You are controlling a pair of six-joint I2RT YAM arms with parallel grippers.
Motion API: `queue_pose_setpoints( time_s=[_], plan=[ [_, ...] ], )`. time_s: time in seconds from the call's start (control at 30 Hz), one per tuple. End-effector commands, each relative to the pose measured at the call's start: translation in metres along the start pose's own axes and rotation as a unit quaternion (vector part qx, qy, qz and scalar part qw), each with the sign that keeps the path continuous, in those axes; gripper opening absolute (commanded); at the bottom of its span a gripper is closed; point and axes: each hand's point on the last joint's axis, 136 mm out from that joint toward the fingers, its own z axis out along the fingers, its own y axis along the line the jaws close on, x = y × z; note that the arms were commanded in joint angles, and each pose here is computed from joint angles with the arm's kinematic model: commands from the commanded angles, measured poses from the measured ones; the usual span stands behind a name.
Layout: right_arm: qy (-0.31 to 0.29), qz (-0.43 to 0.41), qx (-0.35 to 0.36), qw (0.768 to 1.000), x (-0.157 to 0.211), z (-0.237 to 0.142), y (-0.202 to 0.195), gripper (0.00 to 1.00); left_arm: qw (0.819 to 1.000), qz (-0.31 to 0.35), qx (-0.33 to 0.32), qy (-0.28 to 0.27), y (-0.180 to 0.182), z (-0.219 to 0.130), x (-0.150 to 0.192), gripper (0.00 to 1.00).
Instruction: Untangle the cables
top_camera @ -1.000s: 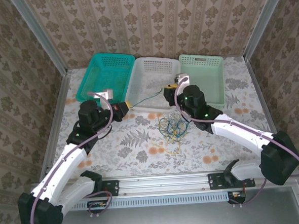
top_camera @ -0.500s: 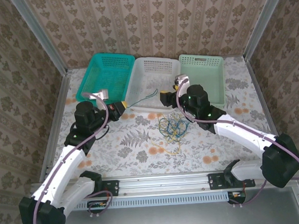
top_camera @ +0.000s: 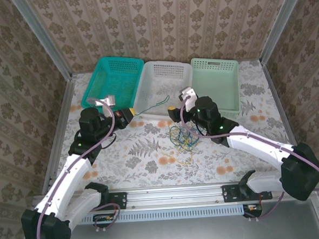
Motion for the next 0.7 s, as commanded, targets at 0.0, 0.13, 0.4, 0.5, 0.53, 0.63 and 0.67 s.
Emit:
queue_pose_setpoints(
  time_s=[0.0,0.13,0.4,0.5,0.53,0.63,0.67],
  plan=[
    [-0.032,-0.020,0.011,0.999,-0.030,0.009,0.003,0.80,1.000,-0.001,0.019,0.003,-0.012,-0.002,-0.002,0.00],
    [-0.043,-0.018,0.018,0.999,-0.041,0.020,0.005,0.81,1.000,-0.001,0.020,0.012,-0.012,0.000,0.002,0.00],
    [-0.049,-0.037,0.028,0.998,-0.054,0.030,0.005,0.79,0.999,0.002,0.016,0.028,-0.009,0.000,0.010,0.00],
    [-0.051,-0.044,0.023,0.997,-0.058,0.030,0.007,0.73,0.999,0.003,0.013,0.031,-0.007,0.000,0.012,0.00],
    [-0.050,-0.045,0.021,0.997,-0.058,0.031,0.008,0.69,0.999,0.003,0.013,0.032,-0.006,0.001,0.012,0.00],
    [-0.051,-0.047,0.017,0.997,-0.058,0.030,0.009,0.53,0.999,0.002,0.010,0.033,-0.004,0.000,0.013,0.00],
    [-0.052,-0.047,0.016,0.997,-0.059,0.029,0.010,0.46,0.999,0.002,0.009,0.032,-0.003,0.000,0.013,0.00]
  ],
)
